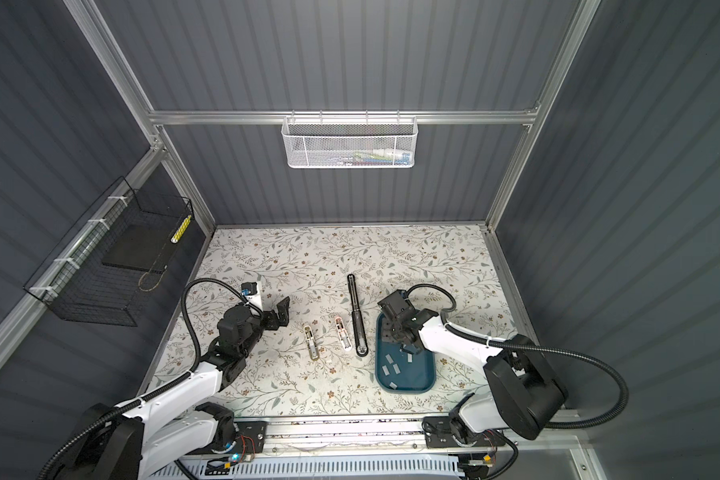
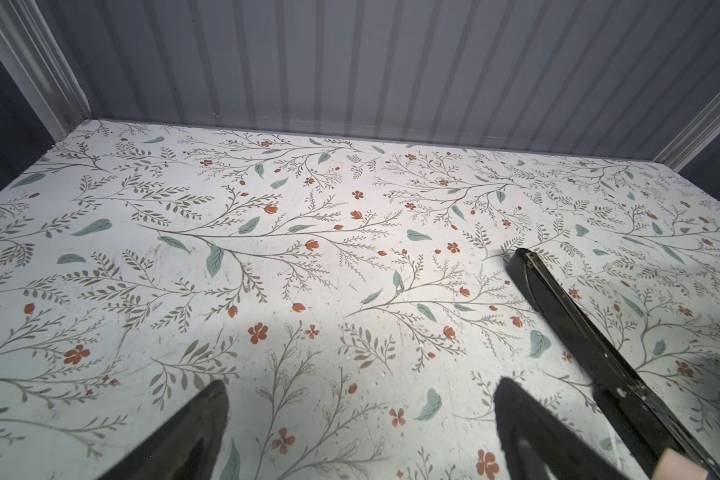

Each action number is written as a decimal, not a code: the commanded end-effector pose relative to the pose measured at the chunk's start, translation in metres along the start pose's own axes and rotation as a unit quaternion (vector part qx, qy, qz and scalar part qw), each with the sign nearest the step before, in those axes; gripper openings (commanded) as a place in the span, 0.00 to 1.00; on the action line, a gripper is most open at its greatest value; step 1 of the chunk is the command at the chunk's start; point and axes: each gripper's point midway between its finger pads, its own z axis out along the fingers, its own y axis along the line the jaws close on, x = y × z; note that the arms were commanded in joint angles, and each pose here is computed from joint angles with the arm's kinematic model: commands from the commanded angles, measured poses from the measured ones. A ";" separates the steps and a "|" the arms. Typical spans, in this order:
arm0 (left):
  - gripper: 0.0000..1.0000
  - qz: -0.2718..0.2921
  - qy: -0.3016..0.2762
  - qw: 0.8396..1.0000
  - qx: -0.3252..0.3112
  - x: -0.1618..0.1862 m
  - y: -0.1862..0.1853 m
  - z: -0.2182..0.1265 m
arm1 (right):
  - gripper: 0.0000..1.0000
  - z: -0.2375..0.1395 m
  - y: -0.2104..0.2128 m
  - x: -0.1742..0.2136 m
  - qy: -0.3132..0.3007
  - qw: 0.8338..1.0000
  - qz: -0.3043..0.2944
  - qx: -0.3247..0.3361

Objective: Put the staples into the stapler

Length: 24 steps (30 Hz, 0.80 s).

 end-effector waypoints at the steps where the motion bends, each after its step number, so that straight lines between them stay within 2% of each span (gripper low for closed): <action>1: 1.00 0.002 -0.002 1.000 0.007 -0.003 -0.002 0.000 | 0.37 0.000 -0.001 -0.005 0.001 1.000 0.015 0.010; 11: 1.00 0.000 0.010 1.000 0.010 0.000 -0.003 0.003 | 0.37 0.012 -0.011 0.004 0.034 0.998 0.031 0.053; 24: 1.00 -0.002 0.021 1.000 0.008 0.002 -0.003 0.005 | 0.35 0.027 -0.010 0.019 0.079 0.994 0.036 0.062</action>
